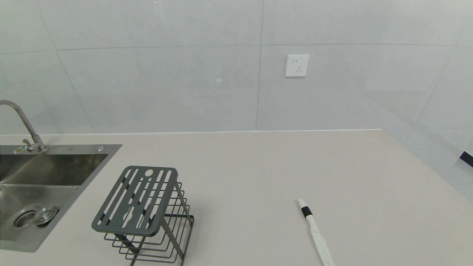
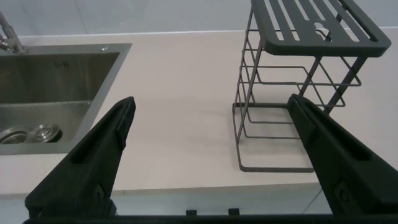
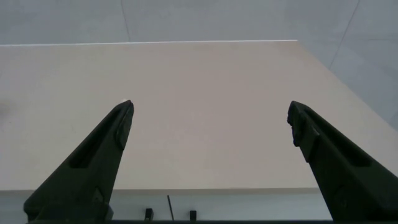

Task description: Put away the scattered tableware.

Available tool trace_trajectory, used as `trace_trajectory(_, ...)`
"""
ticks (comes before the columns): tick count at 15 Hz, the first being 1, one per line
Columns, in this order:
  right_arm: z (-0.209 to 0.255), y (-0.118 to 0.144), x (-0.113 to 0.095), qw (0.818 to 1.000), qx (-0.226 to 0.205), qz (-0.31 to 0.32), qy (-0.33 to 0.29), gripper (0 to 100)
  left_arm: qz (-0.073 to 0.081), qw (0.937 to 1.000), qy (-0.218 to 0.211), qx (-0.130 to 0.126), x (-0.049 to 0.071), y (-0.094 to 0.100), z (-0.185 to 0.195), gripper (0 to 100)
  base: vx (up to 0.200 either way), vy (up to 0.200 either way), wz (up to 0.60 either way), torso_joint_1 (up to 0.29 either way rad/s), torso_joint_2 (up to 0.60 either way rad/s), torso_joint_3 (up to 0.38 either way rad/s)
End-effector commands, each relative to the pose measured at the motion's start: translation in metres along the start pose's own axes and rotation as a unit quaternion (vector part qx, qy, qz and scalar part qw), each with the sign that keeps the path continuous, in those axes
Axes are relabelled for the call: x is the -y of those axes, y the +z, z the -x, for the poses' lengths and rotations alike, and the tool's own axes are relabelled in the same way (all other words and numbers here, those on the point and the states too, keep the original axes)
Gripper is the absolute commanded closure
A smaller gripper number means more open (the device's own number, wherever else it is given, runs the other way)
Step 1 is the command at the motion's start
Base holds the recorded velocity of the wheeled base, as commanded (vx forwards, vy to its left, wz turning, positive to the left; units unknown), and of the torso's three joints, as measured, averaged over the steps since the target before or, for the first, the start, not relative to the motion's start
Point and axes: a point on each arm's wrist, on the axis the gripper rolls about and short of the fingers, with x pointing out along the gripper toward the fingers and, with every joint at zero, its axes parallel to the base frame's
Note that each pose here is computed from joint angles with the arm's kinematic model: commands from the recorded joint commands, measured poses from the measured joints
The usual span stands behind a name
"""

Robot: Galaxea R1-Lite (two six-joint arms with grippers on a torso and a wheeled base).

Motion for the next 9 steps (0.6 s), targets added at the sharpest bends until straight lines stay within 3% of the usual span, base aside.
trace_trajectory(1,0.0,0.0,-0.0001,1.0,0.0,-0.001,0.0,0,0.002,1.0,0.0,-0.001,0.0,-0.0001,-0.0001,0,0.0,0.0,0.0,0.017,-0.05,-0.027)
trace_trajectory(9,0.0,-0.0004,-0.0001,1.0,-0.002,-0.007,0.001,0,0.001,1.0,0.0,0.0,0.0,0.0001,-0.0001,0,0.0,0.0,0.0,0.0,0.0,0.0)
